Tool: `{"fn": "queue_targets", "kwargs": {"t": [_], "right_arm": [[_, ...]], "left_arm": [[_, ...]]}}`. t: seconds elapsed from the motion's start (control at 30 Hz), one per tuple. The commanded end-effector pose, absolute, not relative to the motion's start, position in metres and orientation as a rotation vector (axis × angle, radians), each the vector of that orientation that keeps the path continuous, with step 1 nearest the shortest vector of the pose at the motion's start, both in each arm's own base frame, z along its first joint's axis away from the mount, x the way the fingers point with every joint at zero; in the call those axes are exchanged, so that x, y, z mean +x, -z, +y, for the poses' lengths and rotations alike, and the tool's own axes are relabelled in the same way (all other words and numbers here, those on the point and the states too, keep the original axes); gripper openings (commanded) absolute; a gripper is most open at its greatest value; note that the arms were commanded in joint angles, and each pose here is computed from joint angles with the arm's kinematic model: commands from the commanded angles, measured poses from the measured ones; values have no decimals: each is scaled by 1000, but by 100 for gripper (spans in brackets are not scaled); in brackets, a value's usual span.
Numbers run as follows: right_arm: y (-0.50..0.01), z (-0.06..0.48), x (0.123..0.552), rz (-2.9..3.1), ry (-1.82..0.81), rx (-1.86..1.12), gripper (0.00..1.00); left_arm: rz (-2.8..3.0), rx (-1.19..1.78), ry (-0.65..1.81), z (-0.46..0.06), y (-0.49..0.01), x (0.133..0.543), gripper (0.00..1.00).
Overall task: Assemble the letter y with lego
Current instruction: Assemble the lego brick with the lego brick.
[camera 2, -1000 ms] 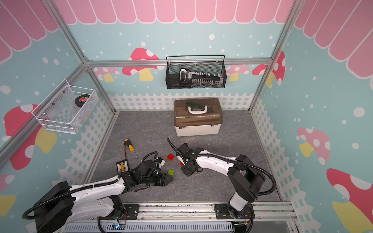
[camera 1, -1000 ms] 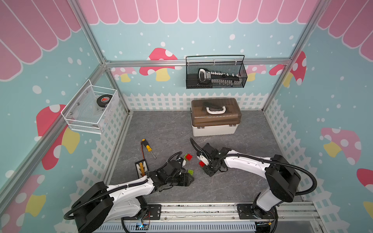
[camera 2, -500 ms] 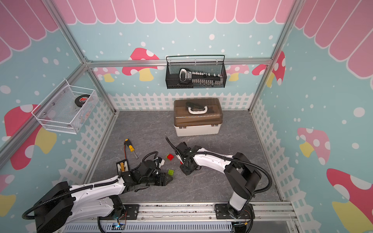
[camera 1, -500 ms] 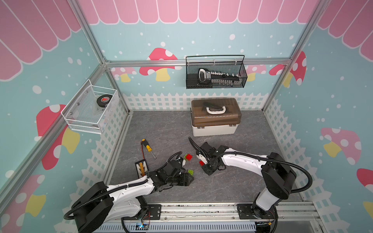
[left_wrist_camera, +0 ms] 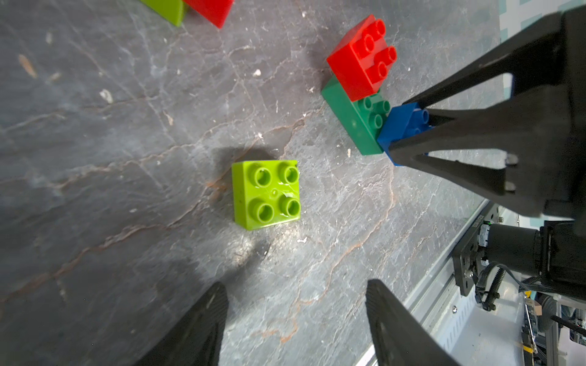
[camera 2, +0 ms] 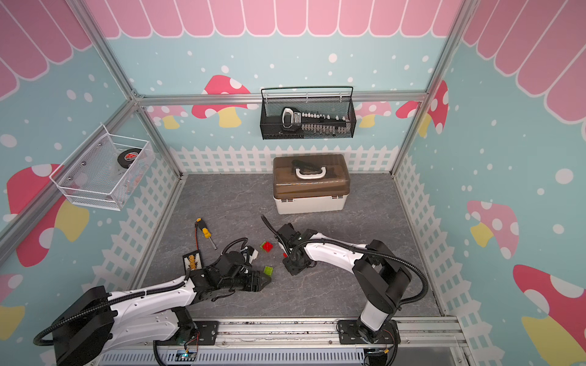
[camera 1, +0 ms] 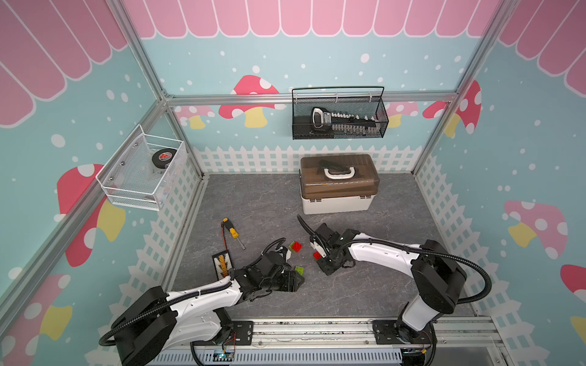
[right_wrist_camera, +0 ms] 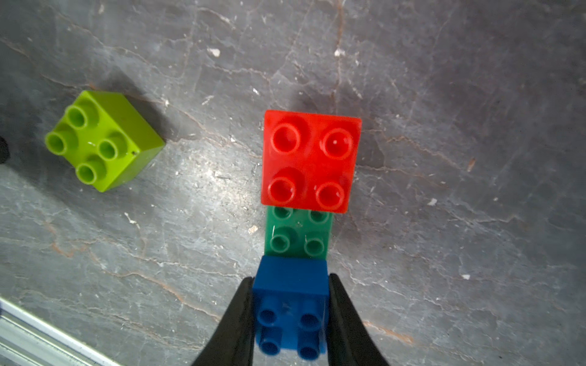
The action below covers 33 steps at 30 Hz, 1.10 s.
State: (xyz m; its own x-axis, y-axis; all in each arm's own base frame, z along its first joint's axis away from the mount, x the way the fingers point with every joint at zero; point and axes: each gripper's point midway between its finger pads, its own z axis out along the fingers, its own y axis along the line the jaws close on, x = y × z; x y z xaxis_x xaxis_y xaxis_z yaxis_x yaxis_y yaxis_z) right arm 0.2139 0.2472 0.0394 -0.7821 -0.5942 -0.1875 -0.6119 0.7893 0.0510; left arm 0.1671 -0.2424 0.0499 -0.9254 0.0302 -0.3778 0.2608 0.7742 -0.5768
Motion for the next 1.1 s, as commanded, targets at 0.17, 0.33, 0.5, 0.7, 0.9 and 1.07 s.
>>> {"fn": "queue_targets", "kwargs": {"t": [0.17, 0.33, 0.5, 0.7, 0.9, 1.07], "right_arm": [[8, 215, 184, 3020, -109, -864, 14], [11, 212, 184, 3037, -115, -848, 14], [11, 200, 188, 3027, -3, -890, 14], [-8, 201, 193, 2982, -3, -908, 14], [-34, 209, 201, 2916, -53, -902, 14], [-30, 209, 198, 2932, -63, -908, 14]], "left_arm": [[2588, 230, 914, -244, -60, 172, 71], [2583, 224, 914, -243, -60, 172, 71], [2582, 221, 909, -242, -60, 172, 71], [2583, 224, 906, -243, -60, 173, 71], [2585, 228, 916, -246, -61, 174, 71], [2582, 236, 917, -247, -62, 174, 71]]}}
